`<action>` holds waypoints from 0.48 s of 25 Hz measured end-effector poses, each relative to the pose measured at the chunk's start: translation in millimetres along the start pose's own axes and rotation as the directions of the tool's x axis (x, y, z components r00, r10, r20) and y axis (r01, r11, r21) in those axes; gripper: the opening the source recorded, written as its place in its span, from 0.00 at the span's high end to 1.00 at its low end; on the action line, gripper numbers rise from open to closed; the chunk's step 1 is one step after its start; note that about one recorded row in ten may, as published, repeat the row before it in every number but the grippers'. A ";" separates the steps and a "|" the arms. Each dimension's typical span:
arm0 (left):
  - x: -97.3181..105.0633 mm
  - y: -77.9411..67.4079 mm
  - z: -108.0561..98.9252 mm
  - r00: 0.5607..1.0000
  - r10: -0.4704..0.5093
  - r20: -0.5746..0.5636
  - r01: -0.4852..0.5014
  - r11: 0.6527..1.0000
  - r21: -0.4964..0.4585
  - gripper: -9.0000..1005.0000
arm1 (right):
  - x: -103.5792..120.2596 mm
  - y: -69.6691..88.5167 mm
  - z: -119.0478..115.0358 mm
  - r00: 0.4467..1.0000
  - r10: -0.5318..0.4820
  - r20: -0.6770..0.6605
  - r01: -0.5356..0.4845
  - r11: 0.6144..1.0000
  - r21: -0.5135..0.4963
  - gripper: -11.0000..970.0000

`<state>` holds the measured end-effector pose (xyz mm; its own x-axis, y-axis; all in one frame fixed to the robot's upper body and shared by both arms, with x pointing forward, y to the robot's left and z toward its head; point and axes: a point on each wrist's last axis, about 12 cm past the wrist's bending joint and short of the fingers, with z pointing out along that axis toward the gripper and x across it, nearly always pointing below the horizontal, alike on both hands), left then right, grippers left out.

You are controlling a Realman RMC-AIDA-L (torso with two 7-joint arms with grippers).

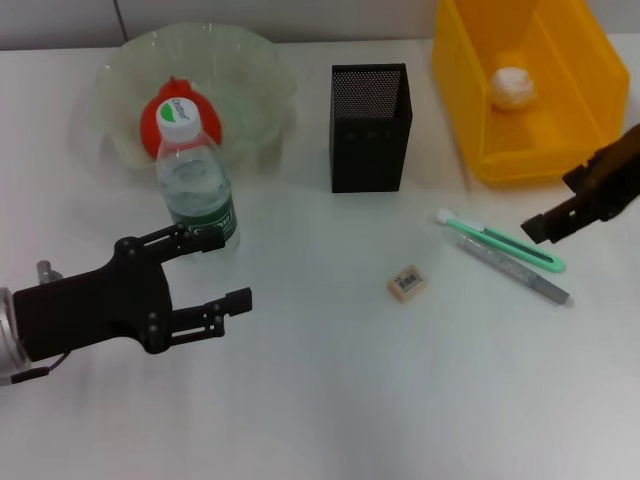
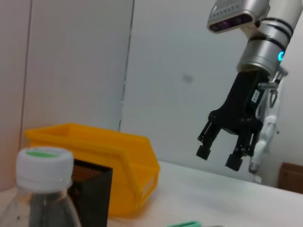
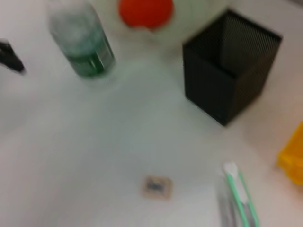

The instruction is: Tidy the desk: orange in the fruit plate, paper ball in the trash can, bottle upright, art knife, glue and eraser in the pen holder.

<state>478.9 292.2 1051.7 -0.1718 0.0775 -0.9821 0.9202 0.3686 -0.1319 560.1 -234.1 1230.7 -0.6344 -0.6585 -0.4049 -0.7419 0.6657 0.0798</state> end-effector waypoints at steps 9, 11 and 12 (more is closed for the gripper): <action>8.6 3.6 7.0 0.999 -0.026 -0.044 0.024 0.998 -0.057 0.20 | -28.4 -0.3 53.6 0.995 -0.022 -0.100 0.041 0.980 0.194 0.18; 9.3 4.5 7.0 0.998 -0.039 -0.048 0.036 0.997 -0.066 0.20 | -28.4 -4.3 63.6 0.995 -0.016 -0.095 0.034 0.980 0.194 0.18; 9.3 4.5 7.0 0.998 -0.039 -0.048 0.036 0.997 -0.066 0.20 | -28.4 -4.3 63.6 0.995 -0.016 -0.095 0.034 0.980 0.194 0.18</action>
<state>483.9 288.0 1041.0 -0.2244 0.1074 -0.9686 0.8880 0.4319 -0.1578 595.1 -195.9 1183.9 -0.6402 -0.6992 -0.3181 -0.7070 0.6983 -0.1119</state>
